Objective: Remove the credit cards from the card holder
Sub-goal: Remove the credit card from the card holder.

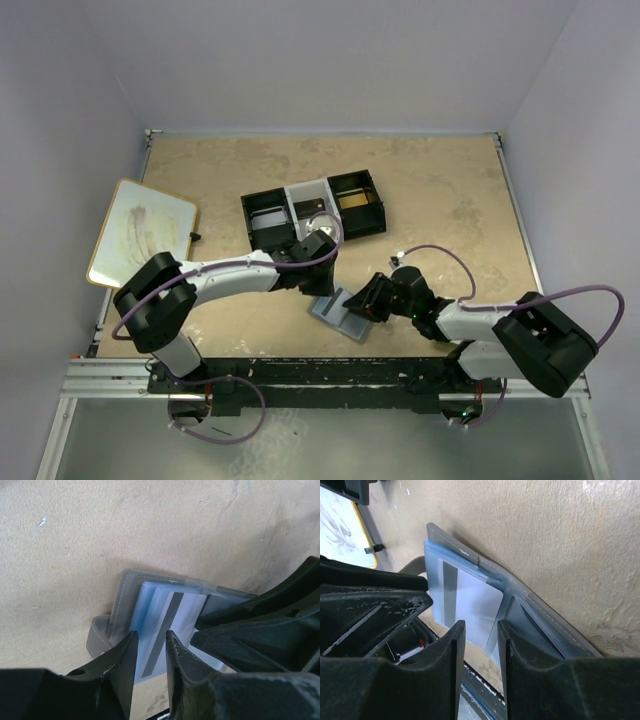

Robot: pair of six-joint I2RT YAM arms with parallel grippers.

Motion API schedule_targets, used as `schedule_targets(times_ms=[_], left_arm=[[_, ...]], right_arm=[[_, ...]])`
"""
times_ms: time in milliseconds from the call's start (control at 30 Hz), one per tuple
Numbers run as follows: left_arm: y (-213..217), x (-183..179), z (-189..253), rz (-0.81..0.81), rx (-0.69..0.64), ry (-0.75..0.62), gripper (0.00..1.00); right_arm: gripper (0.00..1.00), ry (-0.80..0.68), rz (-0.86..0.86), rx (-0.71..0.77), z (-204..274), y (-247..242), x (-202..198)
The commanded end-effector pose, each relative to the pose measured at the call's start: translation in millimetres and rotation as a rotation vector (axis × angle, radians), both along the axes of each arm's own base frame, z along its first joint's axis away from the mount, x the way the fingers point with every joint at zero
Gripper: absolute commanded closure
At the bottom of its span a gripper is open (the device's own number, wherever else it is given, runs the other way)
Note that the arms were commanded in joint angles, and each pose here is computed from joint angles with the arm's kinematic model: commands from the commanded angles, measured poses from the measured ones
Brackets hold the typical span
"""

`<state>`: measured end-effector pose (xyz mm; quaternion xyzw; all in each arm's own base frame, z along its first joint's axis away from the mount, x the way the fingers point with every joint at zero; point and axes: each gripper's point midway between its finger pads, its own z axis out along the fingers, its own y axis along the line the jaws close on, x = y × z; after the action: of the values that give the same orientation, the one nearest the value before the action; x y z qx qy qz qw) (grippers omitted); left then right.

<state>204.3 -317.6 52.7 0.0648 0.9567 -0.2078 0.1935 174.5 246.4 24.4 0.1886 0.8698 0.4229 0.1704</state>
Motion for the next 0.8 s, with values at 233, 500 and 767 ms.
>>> schedule_targets(times_ms=[233,500,767], left_arm=[[7.3,-4.1,-22.3,-0.016,0.125,-0.014,0.83],[8.3,-8.2,-23.7,-0.014,0.134,-0.022,0.85],[5.5,-10.3,-23.9,-0.022,0.144,-0.023,0.86]], right_arm=[[0.67,0.054,-0.042,-0.048,-16.1,-7.5,-0.1],[0.68,-0.021,-0.016,-0.033,6.3,-2.1,7.2],[0.71,-0.048,0.023,0.058,22.1,11.3,7.7]])
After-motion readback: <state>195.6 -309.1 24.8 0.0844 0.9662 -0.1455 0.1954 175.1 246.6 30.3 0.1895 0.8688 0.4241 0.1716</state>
